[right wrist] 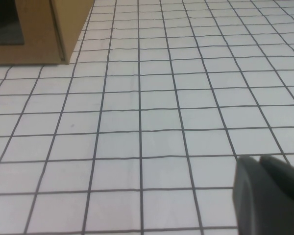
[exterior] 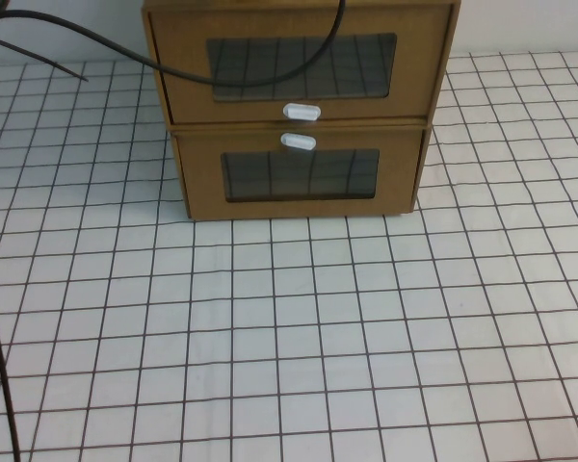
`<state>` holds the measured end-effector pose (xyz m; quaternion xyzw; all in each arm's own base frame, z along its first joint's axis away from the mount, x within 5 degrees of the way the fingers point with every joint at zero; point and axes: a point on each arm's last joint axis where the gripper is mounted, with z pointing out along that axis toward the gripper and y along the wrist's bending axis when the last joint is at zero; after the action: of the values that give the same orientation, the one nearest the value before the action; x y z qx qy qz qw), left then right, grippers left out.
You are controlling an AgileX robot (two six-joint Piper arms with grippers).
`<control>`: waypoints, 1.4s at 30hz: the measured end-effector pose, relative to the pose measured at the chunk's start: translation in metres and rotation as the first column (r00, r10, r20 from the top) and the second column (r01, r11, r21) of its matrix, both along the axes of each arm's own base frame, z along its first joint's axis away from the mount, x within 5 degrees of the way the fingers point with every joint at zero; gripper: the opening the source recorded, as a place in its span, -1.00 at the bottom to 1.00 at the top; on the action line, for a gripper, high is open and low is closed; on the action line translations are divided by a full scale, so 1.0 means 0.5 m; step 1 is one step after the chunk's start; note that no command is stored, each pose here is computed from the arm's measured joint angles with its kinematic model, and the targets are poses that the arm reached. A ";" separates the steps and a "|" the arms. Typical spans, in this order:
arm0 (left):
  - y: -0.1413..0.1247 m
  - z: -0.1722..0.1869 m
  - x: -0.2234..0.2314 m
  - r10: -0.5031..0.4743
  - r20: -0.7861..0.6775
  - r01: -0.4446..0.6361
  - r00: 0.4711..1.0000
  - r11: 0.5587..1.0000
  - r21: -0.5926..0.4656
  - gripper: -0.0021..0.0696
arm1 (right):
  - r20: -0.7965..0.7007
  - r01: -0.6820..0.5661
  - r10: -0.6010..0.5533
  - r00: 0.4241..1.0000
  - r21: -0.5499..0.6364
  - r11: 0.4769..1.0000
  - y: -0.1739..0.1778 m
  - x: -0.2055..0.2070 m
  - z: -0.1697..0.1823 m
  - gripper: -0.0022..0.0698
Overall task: Open the shoe box
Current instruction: 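Pull the top drawer of the cardboard box fully open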
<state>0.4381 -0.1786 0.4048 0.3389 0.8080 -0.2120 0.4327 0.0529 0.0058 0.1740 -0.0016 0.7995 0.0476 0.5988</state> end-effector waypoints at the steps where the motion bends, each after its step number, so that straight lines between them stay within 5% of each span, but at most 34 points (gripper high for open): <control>1: -0.001 -0.002 0.002 0.001 0.000 -0.001 1.000 1.000 -0.003 -0.96 | 0.000 0.000 0.000 1.000 0.000 1.000 0.000 0.000 0.000 -0.98; 12: -0.007 -0.006 0.007 0.003 0.009 -0.003 1.000 1.000 -0.019 -0.96 | 0.019 0.001 -0.001 1.000 0.018 1.000 0.001 0.001 0.004 -0.98; 15: -0.007 -0.006 0.007 0.004 0.010 -0.003 1.000 1.000 -0.019 -0.96 | 0.099 0.001 -0.018 0.995 0.175 0.985 0.005 0.004 0.020 -0.98; 20: -0.007 -0.006 0.007 0.004 0.010 -0.003 1.000 1.000 -0.019 -0.96 | 0.216 0.002 -0.115 0.970 0.462 0.887 0.001 0.007 0.051 -0.98; 28: -0.007 -0.006 0.007 0.004 0.010 -0.003 1.000 1.000 -0.019 -0.96 | 0.192 -0.020 -0.135 0.972 0.639 0.769 0.005 0.005 0.065 -0.98; 32: -0.007 -0.005 0.008 0.004 0.011 -0.004 1.000 1.000 -0.019 -0.96 | 0.140 -0.074 -0.020 0.990 0.629 0.774 0.025 0.002 0.120 -0.98; 42: -0.007 -0.005 0.008 0.004 0.011 -0.004 1.000 1.000 -0.019 -0.96 | -0.264 -0.176 0.260 0.929 0.302 0.937 0.062 0.116 0.250 -0.98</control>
<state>0.4419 -0.1823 0.4021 0.3342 0.8043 -0.2170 0.4409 0.1110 0.0368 0.2990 -0.0012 0.8614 0.2238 0.4559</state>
